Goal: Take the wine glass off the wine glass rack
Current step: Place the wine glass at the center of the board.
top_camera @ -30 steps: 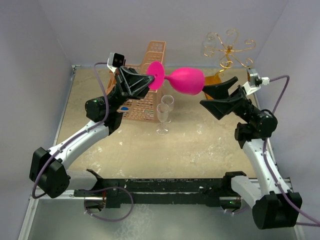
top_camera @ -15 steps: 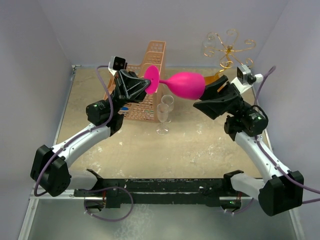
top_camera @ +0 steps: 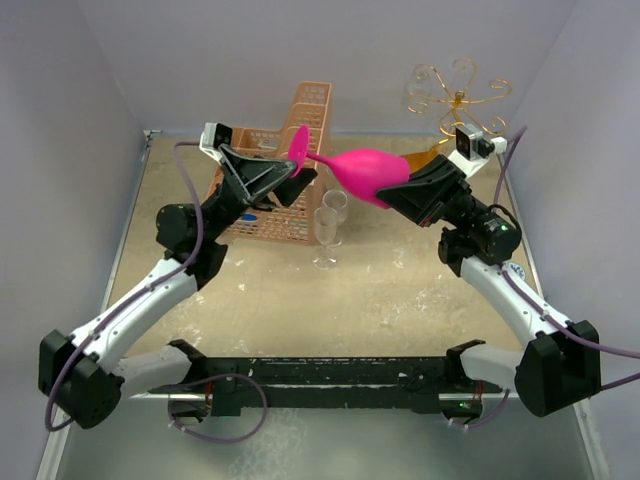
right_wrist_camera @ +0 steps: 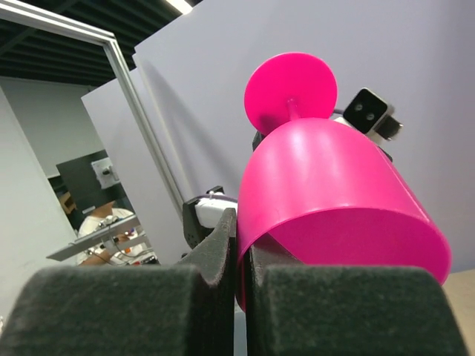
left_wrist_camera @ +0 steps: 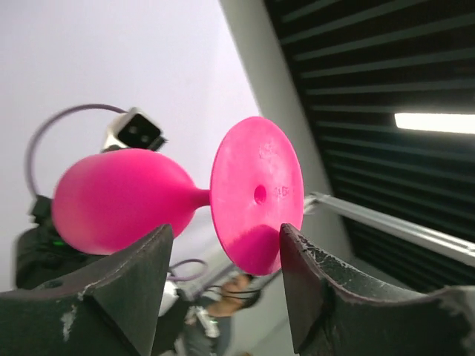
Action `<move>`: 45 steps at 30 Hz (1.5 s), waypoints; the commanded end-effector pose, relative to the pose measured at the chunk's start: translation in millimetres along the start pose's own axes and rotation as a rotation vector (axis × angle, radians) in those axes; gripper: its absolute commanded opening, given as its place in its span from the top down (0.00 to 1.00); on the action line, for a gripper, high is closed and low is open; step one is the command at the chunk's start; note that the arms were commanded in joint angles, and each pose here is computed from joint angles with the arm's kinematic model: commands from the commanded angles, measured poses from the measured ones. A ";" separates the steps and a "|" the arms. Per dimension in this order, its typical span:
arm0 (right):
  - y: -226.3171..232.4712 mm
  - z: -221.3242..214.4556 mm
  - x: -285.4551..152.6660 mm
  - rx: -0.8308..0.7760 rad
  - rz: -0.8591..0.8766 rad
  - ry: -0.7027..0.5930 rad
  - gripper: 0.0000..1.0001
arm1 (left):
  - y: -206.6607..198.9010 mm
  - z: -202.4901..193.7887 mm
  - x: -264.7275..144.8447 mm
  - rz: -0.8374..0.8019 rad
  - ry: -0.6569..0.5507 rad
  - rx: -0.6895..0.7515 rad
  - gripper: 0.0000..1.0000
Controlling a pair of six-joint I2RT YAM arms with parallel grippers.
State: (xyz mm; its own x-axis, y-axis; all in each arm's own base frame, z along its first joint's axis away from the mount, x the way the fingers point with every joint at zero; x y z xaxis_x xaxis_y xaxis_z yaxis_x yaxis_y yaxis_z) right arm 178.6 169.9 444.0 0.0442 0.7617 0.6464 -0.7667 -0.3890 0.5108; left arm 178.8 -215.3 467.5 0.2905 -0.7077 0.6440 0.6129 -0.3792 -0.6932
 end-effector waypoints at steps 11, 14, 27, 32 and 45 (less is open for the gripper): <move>15.2 19.9 16.1 -0.244 0.048 -0.060 1.00 | 21.3 5.5 -81.9 0.756 -0.047 0.569 0.00; -0.8 31.7 24.0 -0.265 -0.070 -0.055 1.00 | 2.7 17.2 -105.2 0.902 -0.126 0.700 0.01; -93.8 11.0 91.0 -0.284 -0.575 0.197 1.00 | -88.0 61.7 -167.3 1.321 -0.410 1.079 0.01; -126.0 -46.4 110.8 -0.246 -0.728 0.364 1.00 | -109.2 69.2 -168.8 1.347 -0.447 1.145 0.01; -206.0 -171.0 79.1 -0.192 -1.280 0.814 1.00 | -109.1 69.3 -165.9 1.324 -0.447 1.149 0.01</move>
State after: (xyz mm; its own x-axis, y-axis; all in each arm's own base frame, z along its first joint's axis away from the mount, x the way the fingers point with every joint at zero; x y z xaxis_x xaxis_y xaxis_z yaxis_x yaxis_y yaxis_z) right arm 226.9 417.4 312.1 0.3464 0.7794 -0.5221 -0.6283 0.6061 0.4878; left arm 112.0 -15.0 452.7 0.9937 0.0981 0.0549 -0.0724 0.9319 -0.3553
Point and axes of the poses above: each gripper's point midway between its finger pads, its own x axis out along the fingers, its own y axis along the line the jaws close on, z = x × y, the point moved 7 cm from there along -x, back along the fingers, and after that the axes turned 14 degrees about x, right-handed, at the moved point
